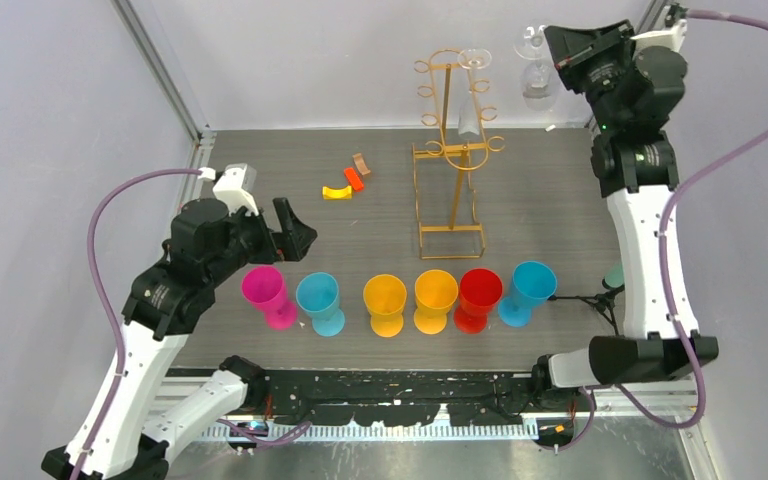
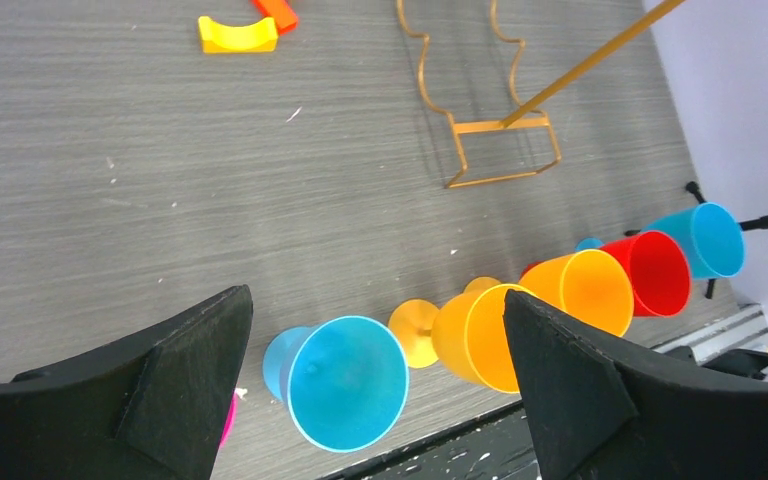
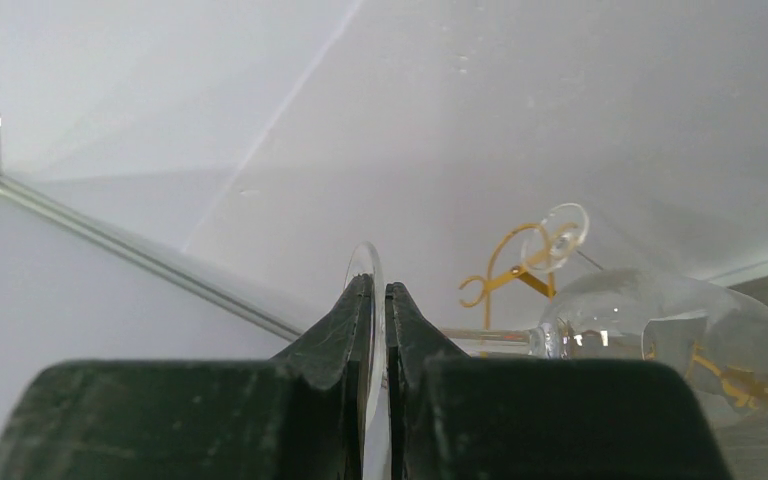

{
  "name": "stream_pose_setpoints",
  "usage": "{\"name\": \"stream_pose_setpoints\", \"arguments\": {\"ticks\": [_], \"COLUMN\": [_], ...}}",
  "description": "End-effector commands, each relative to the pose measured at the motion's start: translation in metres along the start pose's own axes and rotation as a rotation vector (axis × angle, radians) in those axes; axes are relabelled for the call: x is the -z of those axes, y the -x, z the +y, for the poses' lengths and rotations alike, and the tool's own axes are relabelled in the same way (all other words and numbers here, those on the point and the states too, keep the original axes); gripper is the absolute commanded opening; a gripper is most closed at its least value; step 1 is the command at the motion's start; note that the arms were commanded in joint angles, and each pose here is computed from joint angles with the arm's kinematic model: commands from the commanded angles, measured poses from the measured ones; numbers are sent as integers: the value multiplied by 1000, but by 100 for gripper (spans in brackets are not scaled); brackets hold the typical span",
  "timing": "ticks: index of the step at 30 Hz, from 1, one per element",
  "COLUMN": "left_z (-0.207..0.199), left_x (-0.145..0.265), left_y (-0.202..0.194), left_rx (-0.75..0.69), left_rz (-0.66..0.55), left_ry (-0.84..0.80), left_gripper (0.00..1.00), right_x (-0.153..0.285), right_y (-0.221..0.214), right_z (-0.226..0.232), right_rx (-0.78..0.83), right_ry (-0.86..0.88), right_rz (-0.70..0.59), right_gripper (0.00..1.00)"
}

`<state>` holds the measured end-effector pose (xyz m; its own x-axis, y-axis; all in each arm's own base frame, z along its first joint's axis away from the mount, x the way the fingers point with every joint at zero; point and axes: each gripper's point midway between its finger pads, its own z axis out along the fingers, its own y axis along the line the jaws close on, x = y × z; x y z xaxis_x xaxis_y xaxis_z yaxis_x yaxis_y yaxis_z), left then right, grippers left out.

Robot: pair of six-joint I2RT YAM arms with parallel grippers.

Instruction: Take the wine glass off the wine glass rack

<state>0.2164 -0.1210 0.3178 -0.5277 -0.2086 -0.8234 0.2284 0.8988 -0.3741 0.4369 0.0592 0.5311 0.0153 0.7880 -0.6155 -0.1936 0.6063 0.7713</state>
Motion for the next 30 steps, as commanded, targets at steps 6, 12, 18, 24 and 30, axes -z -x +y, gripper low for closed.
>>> {"name": "stream_pose_setpoints", "arguments": {"ticks": [6,12,18,24,30], "left_z": [-90,-112,-130,-134,-139], "left_x": [36,68,95,105,89], "left_y": [46,80,101,117,124], "left_rx": [-129,-206,-320,-406,-480], "left_rz": [-187,-347,-469,-568,-578], "left_ry": [-498,-596,-685,-681,-688], "left_gripper": [100,100,100,100,89], "right_x": [62,96,113,122,136], "right_y": [13,-16,-85,-148,-188], "right_z": [107,164,192,198,200], "right_rx": [-260,-358,-456,-547,-606], "right_ry": [378,534,526,489,465], "right_rz": [92,252,467,642,798], "right_gripper": [0,0,0,0,0]}}
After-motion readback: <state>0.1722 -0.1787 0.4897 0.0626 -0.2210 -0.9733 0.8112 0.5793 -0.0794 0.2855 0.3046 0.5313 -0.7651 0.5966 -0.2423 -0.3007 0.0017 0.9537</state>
